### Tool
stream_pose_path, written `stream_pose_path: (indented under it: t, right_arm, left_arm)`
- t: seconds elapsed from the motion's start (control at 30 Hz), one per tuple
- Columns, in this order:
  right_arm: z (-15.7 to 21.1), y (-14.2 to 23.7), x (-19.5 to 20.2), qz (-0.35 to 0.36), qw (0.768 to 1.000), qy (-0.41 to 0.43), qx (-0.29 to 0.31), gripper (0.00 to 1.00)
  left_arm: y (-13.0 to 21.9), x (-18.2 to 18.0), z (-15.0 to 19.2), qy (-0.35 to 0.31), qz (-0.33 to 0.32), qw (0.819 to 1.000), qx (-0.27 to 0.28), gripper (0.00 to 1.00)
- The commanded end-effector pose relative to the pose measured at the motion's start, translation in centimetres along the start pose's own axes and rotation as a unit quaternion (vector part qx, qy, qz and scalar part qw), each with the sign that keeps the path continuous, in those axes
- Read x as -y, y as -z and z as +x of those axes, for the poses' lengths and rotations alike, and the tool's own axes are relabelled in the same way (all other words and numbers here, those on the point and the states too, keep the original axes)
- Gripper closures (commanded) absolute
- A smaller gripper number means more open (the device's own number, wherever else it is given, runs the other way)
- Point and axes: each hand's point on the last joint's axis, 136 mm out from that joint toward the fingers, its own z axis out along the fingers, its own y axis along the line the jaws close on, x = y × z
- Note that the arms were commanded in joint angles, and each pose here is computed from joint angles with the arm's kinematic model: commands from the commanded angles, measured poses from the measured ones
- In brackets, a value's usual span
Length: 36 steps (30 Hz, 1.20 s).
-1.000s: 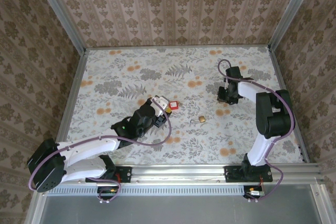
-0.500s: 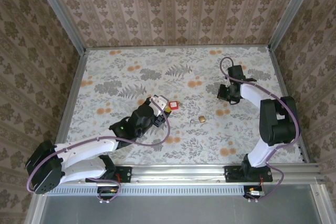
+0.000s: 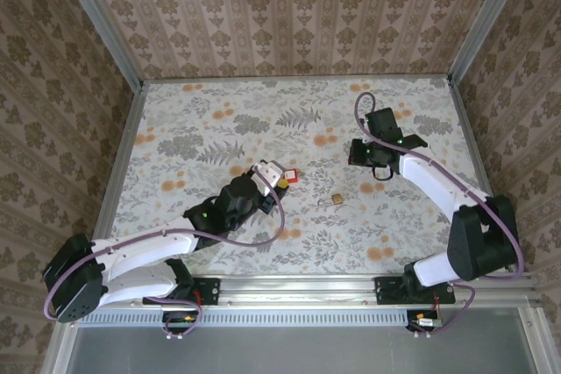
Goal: Unlock with the key
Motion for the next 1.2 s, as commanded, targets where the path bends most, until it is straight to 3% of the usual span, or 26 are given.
stream_pose_path:
  t: [0.0, 0.4, 0.8, 1.17]
  right_arm:
    - [-0.5, 3.5, -1.8, 0.001, 1.000, 0.014, 0.017, 1.00]
    - [-1.3, 11.0, -9.2, -0.063, 0.993, 0.074, 0.072, 1.00]
    - [-0.2, 12.9, -13.0, -0.120, 0.986, 0.091, 0.072, 1.00]
    - [0.2, 14.1, -13.9, -0.150, 0.982, 0.084, 0.076, 1.00]
  left_arm:
    - [-0.1, 1.2, -1.0, 0.004, 0.025, 0.999, 0.027, 0.46]
    - [-0.8, 4.3, -4.1, -0.011, 0.080, 0.993, 0.083, 0.47]
    - [-2.3, 6.3, -8.8, -0.007, 0.100, 0.978, 0.182, 0.50]
    - [-3.3, 6.5, -9.4, -0.001, 0.115, 0.966, 0.233, 0.53]
